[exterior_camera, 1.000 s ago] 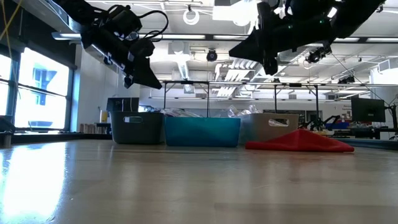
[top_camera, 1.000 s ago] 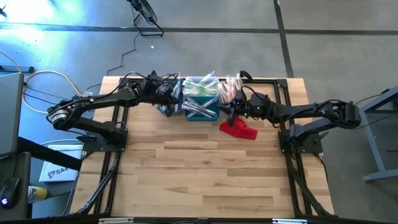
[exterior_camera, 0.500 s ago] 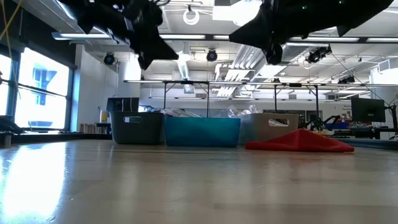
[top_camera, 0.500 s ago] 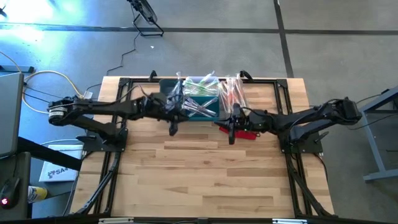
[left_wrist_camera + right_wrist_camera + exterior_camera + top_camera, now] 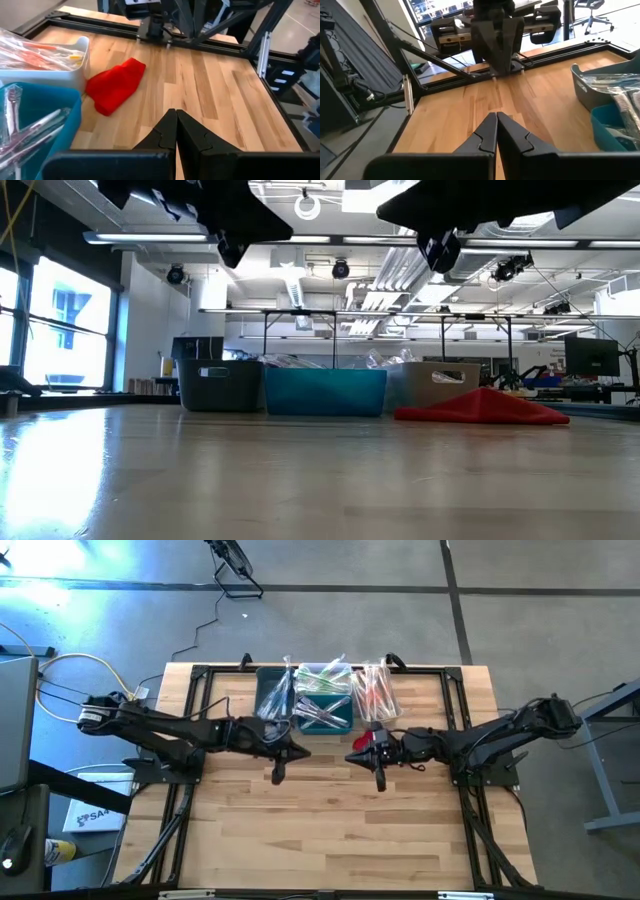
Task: Pick & Place Toothbrushes
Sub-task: Return to Home Position
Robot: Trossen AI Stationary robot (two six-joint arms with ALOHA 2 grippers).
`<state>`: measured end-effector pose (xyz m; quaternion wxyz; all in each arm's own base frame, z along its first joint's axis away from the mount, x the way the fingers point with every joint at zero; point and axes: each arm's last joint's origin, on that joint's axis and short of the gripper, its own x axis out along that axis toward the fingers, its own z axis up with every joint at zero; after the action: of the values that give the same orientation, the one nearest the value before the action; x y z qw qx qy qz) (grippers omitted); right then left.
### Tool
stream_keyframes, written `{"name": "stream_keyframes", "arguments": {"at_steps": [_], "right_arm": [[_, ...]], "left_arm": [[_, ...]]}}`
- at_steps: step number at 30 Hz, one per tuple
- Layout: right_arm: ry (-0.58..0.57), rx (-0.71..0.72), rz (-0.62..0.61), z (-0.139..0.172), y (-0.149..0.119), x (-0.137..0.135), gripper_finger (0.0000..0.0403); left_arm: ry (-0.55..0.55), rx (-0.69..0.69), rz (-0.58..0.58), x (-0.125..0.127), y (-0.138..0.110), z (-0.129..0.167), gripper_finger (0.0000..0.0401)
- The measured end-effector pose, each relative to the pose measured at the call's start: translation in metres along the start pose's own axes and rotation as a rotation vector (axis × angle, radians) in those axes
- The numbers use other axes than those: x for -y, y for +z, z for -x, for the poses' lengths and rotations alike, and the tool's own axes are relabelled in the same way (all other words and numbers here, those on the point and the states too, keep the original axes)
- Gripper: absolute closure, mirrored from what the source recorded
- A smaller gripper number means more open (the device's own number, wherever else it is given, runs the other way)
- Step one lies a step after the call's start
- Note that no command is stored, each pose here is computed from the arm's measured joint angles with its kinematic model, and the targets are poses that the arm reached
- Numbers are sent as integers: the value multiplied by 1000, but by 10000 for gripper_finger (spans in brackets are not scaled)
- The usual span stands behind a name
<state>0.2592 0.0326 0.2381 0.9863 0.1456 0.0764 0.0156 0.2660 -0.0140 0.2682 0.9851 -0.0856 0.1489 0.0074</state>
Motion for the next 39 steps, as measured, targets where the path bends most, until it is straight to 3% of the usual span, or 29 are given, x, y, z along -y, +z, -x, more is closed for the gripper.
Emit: {"name": "stream_keyframes", "arguments": {"at_steps": [20,27,39], "right_arm": [[-23,-3,0,0,-1,1,401],[-28,-1,0,0,-1,1,401],[-4,-31,22,0,-3,2,401]], "left_arm": [[-1,0,-1,0,0,0,401],[3,-30,-90,0,-2,0,401],[-30,-49,-89,1,-3,3,401]]}}
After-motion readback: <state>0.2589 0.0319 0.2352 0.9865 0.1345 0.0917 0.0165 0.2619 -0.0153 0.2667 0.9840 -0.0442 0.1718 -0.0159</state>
